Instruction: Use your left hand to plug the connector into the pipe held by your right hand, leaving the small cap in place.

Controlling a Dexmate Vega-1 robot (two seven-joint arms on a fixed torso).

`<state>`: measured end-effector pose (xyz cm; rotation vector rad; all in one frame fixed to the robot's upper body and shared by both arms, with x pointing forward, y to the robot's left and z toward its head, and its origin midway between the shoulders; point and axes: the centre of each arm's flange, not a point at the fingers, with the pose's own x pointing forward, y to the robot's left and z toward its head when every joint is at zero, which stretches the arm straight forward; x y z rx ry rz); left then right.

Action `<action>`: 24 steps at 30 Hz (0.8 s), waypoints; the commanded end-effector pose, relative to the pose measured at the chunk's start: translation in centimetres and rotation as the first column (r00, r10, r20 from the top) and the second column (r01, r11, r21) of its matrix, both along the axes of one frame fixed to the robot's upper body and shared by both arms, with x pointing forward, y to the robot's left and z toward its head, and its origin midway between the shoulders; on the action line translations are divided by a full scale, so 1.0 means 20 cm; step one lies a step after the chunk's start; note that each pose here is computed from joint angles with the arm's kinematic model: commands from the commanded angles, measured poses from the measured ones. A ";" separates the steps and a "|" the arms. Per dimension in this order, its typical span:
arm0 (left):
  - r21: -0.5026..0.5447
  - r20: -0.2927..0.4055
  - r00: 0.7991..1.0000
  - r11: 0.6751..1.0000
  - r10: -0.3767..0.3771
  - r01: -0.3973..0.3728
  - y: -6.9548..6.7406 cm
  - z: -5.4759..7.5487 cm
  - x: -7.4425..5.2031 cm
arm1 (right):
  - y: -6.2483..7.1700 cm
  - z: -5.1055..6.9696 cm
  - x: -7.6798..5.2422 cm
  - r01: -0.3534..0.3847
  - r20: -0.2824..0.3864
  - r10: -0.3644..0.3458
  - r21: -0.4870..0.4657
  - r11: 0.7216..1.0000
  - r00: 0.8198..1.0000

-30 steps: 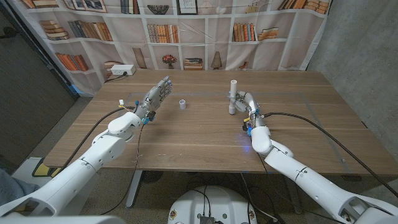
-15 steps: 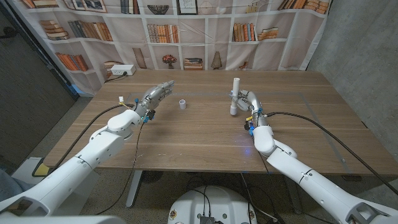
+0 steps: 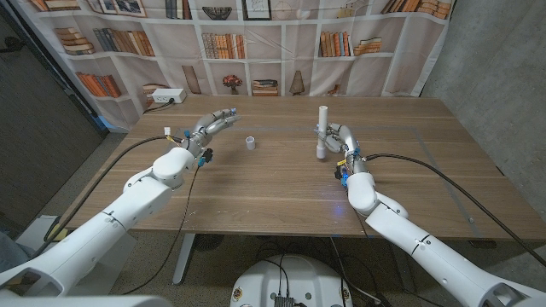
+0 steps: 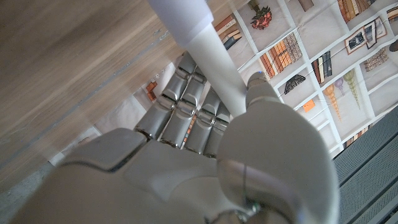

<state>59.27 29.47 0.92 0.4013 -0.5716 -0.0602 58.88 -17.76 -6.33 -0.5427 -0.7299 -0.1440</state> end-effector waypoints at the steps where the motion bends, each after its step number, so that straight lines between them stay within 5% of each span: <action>1: 0.191 0.080 0.984 0.966 0.161 -0.174 -0.02 0.12 -0.03 | 0.02 -0.01 -0.02 0.008 -0.005 -0.008 0.001 1.000 1.000; 11: 0.383 0.166 0.949 0.870 0.268 -0.312 -0.07 0.21 -0.06 | 0.04 -0.01 -0.02 0.004 0.000 -0.004 -0.002 1.000 1.000; 24: 0.635 0.227 0.909 0.654 0.349 -0.410 -0.13 0.33 -0.09 | 0.05 -0.01 -0.02 -0.005 -0.004 0.005 0.005 1.000 1.000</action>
